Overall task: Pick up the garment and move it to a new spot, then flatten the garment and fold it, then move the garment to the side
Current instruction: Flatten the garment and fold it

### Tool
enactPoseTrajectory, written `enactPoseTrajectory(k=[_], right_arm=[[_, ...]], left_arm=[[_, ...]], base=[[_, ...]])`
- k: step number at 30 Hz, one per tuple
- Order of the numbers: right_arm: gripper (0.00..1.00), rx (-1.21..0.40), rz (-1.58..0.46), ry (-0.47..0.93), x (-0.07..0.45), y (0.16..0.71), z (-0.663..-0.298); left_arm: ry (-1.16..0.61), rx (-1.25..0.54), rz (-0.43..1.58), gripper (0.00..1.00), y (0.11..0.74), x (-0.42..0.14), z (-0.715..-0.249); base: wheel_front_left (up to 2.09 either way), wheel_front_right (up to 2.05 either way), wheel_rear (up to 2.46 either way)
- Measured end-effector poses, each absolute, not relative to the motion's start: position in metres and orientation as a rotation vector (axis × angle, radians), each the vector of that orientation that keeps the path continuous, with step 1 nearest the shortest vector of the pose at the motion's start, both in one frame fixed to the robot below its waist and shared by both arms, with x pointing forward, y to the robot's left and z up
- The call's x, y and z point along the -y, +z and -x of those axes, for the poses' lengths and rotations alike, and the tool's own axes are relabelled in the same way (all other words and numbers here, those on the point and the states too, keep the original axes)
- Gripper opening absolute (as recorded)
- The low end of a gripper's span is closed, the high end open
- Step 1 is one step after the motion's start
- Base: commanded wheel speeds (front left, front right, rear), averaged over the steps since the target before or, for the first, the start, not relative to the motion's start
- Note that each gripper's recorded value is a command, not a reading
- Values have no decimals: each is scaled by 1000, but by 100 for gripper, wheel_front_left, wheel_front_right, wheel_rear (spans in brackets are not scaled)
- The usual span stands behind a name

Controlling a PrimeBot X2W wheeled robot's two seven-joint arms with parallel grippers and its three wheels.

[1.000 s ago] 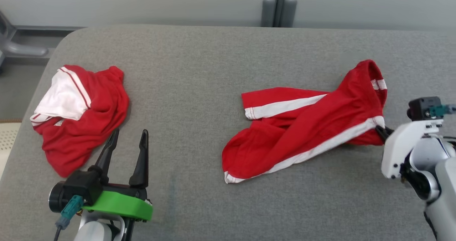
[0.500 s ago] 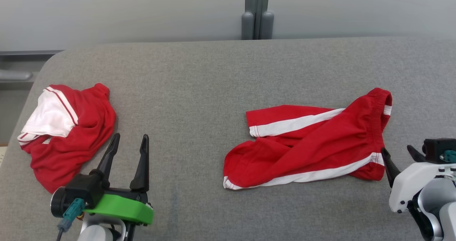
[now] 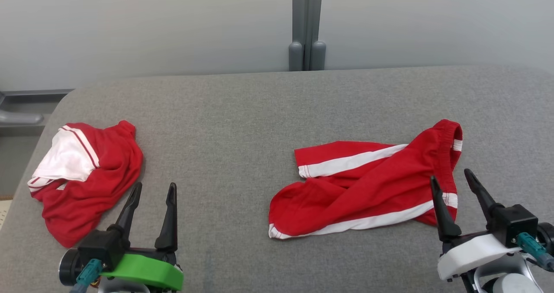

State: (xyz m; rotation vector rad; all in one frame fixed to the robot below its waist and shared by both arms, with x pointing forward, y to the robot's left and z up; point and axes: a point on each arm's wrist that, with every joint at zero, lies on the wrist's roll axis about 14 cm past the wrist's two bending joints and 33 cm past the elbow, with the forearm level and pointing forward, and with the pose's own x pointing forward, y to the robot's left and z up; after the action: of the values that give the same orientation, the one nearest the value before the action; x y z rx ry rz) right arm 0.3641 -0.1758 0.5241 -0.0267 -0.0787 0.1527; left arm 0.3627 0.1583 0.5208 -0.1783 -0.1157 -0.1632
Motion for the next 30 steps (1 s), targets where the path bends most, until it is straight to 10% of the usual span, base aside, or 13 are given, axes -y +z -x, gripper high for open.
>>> enactPoseTrajectory(k=[30], right_arm=[[100, -71, -87, 51, 201, 508, -370]], left_arm=[[-226, -33, 172, 100, 480, -131, -352]], base=[[0, 0, 0]])
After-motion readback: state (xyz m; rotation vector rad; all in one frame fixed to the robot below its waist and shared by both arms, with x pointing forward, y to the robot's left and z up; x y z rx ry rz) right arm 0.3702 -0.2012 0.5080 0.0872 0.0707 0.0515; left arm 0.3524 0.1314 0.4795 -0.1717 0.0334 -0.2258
